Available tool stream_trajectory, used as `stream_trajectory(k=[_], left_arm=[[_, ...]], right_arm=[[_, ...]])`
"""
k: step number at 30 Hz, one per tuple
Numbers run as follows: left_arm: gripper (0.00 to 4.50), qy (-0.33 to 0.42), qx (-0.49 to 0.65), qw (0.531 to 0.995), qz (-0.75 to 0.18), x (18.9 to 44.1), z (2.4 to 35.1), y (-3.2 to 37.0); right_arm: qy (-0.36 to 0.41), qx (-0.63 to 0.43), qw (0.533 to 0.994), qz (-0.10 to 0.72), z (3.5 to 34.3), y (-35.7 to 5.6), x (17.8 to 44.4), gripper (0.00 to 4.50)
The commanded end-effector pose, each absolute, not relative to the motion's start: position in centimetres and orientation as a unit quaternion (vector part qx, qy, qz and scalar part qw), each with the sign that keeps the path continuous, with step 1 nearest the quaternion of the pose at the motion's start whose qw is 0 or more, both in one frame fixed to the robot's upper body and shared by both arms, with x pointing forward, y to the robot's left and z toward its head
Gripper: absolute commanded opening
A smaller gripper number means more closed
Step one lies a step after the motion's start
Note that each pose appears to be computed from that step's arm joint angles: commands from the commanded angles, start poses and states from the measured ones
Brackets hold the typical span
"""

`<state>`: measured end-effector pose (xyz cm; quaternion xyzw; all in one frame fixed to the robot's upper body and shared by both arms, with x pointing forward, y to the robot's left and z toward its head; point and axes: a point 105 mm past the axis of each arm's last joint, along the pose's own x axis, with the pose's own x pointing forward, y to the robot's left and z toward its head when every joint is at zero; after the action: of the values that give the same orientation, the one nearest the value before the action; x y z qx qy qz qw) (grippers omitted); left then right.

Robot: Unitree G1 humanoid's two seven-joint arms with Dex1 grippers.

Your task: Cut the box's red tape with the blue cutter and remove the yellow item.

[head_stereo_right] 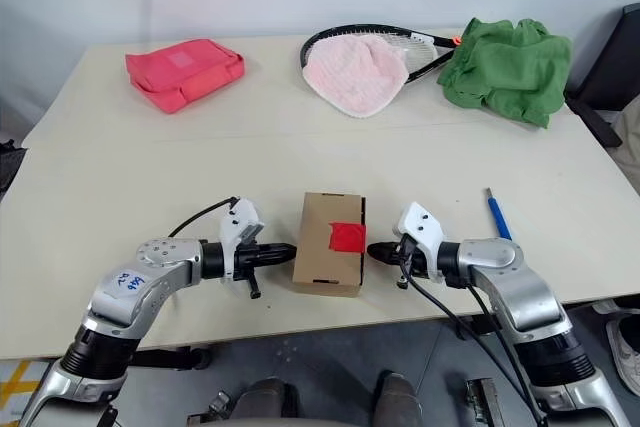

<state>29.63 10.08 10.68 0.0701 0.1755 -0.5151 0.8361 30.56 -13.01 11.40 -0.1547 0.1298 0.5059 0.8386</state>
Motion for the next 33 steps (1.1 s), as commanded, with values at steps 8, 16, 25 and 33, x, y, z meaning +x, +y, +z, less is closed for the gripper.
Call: stream_trajectory(k=[8,16,25,33], left_arm=[[0.00,0.153,0.072,0.828,-0.534,29.0,11.8,9.3],[0.00,0.153,0.064,0.816,-0.554,28.3,11.9,8.8],[0.00,0.153,0.066,0.819,-0.549,28.3,11.8,9.0],[0.00,0.150,0.077,0.832,-0.529,28.9,11.9,9.9]], right_arm=[[0.090,-0.133,0.852,0.498,13.2,-12.5,31.7,0.05],[0.080,-0.130,0.856,0.495,13.4,-12.2,32.3,0.05],[0.068,-0.131,0.851,0.504,13.4,-10.8,33.3,0.05],[0.058,-0.130,0.855,0.499,14.0,-11.1,33.8,0.05]])
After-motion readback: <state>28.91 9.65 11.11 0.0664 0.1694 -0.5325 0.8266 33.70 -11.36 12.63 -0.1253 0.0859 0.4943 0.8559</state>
